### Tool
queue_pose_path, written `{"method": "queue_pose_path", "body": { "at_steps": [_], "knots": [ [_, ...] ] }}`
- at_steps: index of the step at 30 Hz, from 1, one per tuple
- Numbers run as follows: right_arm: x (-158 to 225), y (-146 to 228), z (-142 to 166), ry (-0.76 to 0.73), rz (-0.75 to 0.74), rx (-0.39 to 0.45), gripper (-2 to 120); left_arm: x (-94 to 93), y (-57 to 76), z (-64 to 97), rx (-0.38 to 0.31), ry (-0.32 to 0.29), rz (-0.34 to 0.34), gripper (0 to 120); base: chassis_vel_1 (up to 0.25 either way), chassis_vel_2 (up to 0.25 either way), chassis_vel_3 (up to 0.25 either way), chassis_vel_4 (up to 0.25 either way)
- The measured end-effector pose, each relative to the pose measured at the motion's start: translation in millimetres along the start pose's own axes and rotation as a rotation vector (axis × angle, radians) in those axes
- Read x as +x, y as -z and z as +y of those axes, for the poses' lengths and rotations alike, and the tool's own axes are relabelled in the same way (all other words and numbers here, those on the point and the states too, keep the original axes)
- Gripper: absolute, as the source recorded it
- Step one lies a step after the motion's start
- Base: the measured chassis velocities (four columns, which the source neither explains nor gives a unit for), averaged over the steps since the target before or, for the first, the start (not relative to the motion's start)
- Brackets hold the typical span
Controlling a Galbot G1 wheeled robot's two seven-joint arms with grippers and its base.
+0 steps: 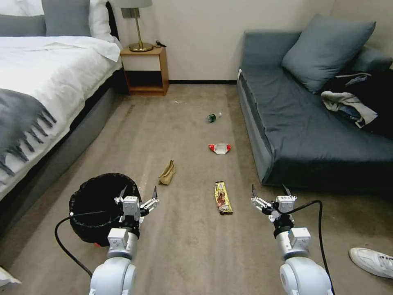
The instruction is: Pick up the trash bin, then pick up the garbage on the floor and place it into the trash bin.
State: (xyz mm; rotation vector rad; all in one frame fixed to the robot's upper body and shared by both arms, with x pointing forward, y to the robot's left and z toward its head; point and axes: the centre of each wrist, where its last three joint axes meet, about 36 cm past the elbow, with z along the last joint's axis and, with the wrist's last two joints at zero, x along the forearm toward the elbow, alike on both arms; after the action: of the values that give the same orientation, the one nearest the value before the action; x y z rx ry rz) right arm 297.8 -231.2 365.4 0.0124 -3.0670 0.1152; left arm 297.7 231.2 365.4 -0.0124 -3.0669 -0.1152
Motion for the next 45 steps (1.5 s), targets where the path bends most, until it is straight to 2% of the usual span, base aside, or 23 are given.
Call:
{"method": "queue_pose_path", "body": {
  "at_steps": [38,45],
  "knots": [
    [0.3,-0.3,0.1,0.0,-0.001,0.0,100,0.0,0.0,0.1,0.0,0.0,0.0,100,0.0,0.0,0.0,0.0],
    [5.9,-7.4,3.8,-0.007,-0.023,0.004,100,0.6,-1.9,3.9,0.021,0.01,-0.009,100,0.0,0.0,0.0,0.0]
  ]
}}
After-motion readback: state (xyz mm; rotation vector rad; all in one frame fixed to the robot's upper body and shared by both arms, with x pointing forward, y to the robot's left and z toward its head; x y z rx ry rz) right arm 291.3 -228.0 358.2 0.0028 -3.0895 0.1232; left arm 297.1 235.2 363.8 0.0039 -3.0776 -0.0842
